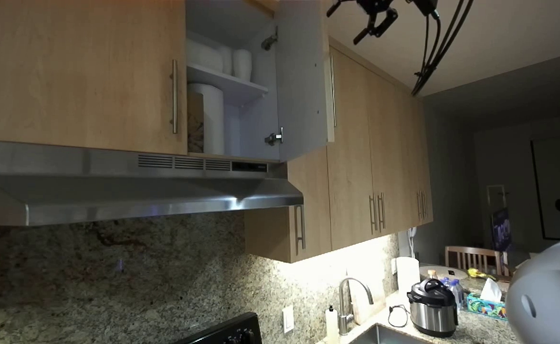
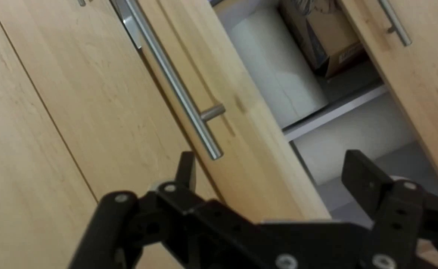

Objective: Close the overhead cabinet door

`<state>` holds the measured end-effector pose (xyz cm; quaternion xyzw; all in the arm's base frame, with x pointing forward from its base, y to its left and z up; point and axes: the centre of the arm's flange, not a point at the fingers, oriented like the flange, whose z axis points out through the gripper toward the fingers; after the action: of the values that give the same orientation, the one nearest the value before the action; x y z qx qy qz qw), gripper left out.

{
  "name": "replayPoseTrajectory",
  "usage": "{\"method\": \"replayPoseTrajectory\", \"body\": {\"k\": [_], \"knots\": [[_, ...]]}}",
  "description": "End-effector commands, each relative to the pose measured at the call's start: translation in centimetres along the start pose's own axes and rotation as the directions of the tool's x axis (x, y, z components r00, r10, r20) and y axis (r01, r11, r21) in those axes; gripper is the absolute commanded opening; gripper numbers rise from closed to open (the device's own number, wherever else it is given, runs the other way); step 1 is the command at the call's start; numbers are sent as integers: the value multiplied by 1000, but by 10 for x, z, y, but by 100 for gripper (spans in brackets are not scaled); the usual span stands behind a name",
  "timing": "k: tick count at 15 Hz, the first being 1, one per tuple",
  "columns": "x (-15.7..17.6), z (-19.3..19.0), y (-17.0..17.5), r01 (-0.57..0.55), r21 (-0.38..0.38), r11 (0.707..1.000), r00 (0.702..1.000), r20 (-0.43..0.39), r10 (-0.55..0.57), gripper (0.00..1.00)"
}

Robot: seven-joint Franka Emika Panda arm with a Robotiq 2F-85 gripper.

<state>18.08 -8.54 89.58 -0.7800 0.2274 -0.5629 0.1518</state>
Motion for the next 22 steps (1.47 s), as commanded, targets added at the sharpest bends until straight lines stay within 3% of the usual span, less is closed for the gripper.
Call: {"method": "replayPoseTrajectory", "body": {"k": [1, 8, 14, 22], "knots": [[9, 19, 17, -113, -84, 990, 989, -100, 105, 100], [22, 78, 47, -264, -225, 938, 963, -125, 240, 100], [23, 80, 46, -324, -217, 921, 946, -97, 309, 100], [20, 70, 28, -302, -175, 937, 953, -21, 303, 100]]}}
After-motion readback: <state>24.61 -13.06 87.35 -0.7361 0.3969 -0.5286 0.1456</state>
